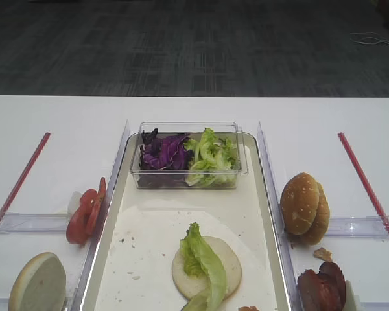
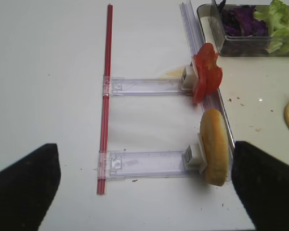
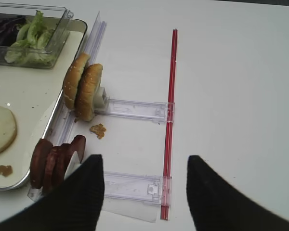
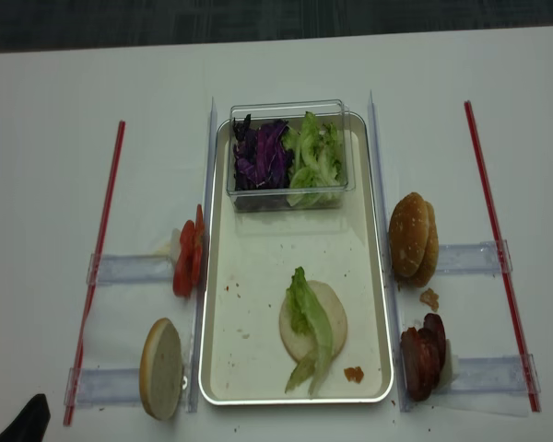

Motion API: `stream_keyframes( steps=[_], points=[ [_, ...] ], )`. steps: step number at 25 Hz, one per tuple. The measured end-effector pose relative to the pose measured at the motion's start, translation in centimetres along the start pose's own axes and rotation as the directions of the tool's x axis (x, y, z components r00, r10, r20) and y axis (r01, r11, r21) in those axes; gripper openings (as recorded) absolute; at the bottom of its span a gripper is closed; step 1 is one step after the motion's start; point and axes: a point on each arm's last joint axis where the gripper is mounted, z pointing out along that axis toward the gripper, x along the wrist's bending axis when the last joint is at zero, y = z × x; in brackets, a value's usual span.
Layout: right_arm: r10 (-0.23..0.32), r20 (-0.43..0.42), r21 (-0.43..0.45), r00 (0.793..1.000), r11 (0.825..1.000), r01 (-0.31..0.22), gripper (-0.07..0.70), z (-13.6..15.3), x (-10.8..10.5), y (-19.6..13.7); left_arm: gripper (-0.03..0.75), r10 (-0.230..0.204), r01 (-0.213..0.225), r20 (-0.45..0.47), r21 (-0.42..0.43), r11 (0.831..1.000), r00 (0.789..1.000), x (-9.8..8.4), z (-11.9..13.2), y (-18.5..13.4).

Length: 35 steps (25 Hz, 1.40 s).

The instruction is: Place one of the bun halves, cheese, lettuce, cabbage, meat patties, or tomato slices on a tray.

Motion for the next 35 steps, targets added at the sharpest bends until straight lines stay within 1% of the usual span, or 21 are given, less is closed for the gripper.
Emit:
stream_keyframes(
  steps=[35],
  points=[
    [0.003,0.004,0.001,1.000,1.000,-0.003,0.434,0.00,-0.03,-0.01,0.671,0.000,0.000,0.000,0.000,1.000,1.000,0.00,0.00,0.00]
  ],
)
